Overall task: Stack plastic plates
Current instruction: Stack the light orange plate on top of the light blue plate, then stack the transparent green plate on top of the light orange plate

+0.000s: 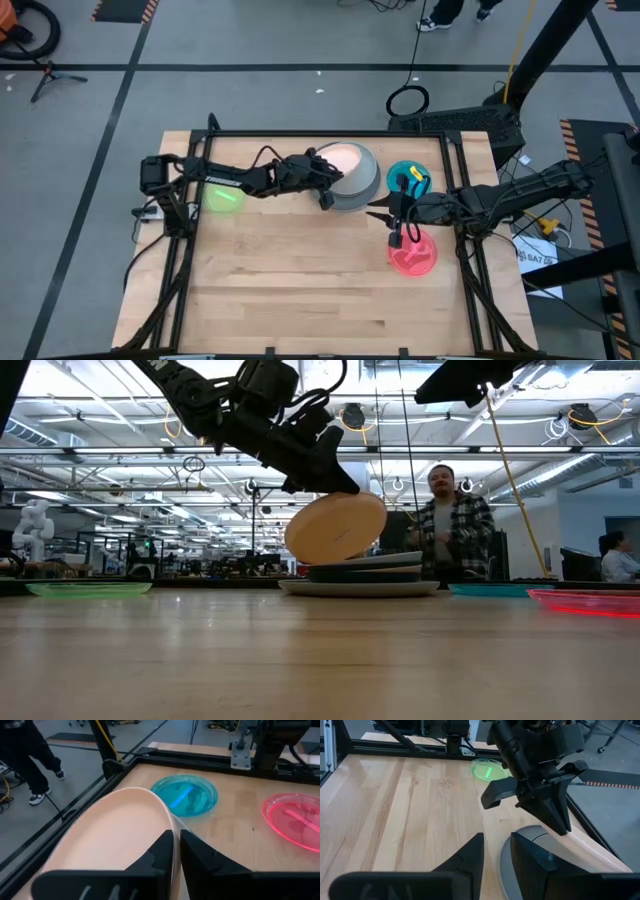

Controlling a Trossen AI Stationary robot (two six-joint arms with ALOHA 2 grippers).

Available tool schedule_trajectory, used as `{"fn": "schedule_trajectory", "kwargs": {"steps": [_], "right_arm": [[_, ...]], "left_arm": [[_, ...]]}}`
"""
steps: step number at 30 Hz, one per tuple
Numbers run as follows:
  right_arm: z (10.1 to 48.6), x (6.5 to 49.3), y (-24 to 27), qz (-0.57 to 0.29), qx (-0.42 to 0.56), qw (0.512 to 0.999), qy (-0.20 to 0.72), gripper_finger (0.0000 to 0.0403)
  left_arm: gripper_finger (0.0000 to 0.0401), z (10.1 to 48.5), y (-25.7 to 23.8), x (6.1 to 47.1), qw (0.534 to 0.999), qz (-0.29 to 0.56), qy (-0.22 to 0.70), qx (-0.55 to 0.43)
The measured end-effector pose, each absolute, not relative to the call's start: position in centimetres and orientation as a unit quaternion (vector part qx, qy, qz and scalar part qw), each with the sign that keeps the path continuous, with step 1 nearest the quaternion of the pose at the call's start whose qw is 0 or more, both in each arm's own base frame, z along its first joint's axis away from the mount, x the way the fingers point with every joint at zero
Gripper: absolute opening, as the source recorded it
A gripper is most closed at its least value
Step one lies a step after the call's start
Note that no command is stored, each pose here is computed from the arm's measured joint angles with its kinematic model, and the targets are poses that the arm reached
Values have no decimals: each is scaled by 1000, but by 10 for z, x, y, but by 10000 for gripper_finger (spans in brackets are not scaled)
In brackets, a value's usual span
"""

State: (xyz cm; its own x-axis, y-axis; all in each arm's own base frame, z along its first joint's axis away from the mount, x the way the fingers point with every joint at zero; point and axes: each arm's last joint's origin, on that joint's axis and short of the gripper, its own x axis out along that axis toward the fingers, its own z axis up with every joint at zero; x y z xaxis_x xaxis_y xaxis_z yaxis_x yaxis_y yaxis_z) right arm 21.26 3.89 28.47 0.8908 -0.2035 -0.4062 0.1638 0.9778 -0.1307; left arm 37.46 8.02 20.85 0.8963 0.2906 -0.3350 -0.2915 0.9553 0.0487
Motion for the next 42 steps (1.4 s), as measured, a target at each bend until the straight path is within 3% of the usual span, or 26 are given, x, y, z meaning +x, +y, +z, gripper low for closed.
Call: {"fn": "schedule_trajectory", "kwargs": {"steps": [6, 15, 20, 26, 30, 37, 42], "right_arm": [[285, 213, 39, -94, -47, 971, 213, 89], [285, 213, 39, -94, -47, 971, 213, 89], [285, 213, 39, -94, -47, 971, 213, 89], [285, 212, 38, -110, -37, 971, 211, 89], [285, 212, 26, -223, 1, 955, 194, 82], [274, 222, -4, -301, 43, 930, 208, 39], [258, 240, -34, -303, 58, 921, 237, 5]], "left_arm": [[47, 207, 80, 374, 973, 150, 178, -9], [120, 208, 81, 375, 973, 152, 170, -15], [124, 209, 80, 373, 972, 151, 181, -6], [124, 214, 89, 353, 939, 202, 270, 61], [124, 246, 87, 331, 937, 211, 270, 72], [124, 306, 71, 284, 946, 206, 232, 89], [124, 318, 57, 259, 944, 189, 259, 83]]}}
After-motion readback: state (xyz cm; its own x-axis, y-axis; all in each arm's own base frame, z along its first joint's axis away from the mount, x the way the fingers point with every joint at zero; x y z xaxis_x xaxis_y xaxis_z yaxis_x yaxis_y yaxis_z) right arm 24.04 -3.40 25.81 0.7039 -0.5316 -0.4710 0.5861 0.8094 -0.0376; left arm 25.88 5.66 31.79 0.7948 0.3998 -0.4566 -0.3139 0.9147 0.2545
